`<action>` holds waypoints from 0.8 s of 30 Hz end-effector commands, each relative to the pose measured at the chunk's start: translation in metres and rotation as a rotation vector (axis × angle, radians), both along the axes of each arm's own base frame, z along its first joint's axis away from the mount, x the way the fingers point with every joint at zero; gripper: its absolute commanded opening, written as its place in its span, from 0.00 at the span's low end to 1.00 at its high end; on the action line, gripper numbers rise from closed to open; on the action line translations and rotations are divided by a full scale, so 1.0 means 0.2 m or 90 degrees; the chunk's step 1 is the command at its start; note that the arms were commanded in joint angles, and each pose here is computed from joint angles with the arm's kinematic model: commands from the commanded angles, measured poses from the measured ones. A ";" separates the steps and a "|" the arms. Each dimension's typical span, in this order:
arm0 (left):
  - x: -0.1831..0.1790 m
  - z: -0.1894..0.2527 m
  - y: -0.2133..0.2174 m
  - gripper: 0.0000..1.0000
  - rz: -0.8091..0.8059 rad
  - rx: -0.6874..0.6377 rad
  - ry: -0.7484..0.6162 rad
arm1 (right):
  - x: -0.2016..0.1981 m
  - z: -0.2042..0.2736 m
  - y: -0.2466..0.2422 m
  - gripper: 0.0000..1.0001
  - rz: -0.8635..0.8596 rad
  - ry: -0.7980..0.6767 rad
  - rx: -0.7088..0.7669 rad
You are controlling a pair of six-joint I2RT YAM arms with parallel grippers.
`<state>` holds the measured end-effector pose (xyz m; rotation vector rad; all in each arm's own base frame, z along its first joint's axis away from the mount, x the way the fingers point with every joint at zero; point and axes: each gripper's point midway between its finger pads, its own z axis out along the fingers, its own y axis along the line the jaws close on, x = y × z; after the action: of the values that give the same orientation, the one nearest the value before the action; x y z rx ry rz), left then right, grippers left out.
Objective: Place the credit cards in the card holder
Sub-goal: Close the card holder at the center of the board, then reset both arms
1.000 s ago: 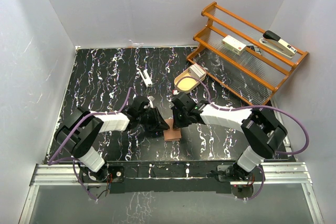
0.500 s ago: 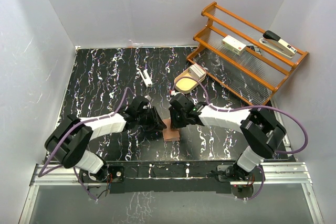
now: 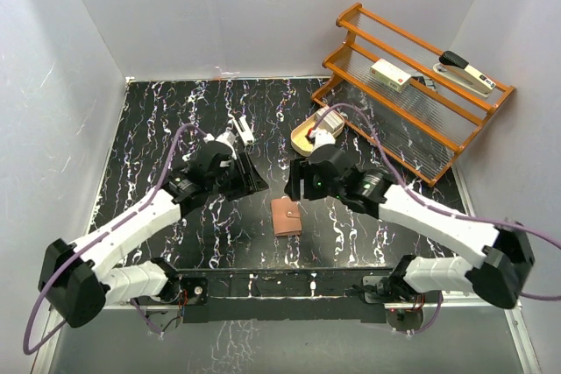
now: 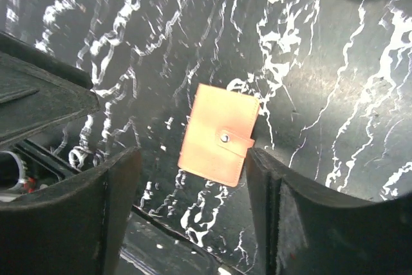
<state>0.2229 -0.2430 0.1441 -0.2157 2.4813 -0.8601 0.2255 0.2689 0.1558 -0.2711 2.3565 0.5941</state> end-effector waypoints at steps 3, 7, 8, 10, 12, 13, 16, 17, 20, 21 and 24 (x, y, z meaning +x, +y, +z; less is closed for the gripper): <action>-0.04 0.37 0.13 0.57 -0.013 0.040 -0.087 | 0.03 0.49 -0.09 0.97 -0.040 -0.127 0.080; -0.08 0.62 0.21 0.99 -0.018 0.039 -0.148 | 0.00 0.71 -0.17 0.98 -0.061 -0.168 0.118; -0.09 0.67 0.23 0.99 -0.017 0.040 -0.165 | -0.01 0.76 -0.19 0.98 -0.068 -0.179 0.130; -0.11 0.76 0.26 0.99 -0.020 0.038 -0.194 | -0.02 0.85 -0.23 0.98 -0.077 -0.200 0.154; -0.15 0.84 0.29 0.99 -0.021 0.027 -0.222 | -0.04 0.93 -0.27 0.98 -0.087 -0.220 0.176; -0.16 0.87 0.31 0.99 -0.022 0.022 -0.234 | -0.05 0.96 -0.29 0.98 -0.091 -0.228 0.186; -0.21 0.95 0.33 0.99 -0.022 -0.009 -0.266 | -0.08 1.05 -0.34 0.98 -0.106 -0.248 0.209; -0.22 0.98 0.34 0.99 -0.021 -0.018 -0.278 | -0.08 1.07 -0.35 0.98 -0.109 -0.251 0.214; -0.26 1.00 0.37 0.99 -0.018 -0.032 -0.290 | -0.10 1.10 -0.37 0.98 -0.113 -0.255 0.236; -0.27 1.00 0.38 0.99 -0.015 -0.032 -0.293 | -0.11 1.10 -0.37 0.98 -0.114 -0.254 0.241; -0.28 0.97 0.41 0.99 0.002 -0.028 -0.297 | -0.11 1.07 -0.37 0.98 -0.121 -0.250 0.251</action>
<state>0.1722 -0.1704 0.3444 -0.0199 2.0364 -0.8862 0.2030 0.1982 0.3564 -0.0413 1.8718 0.7778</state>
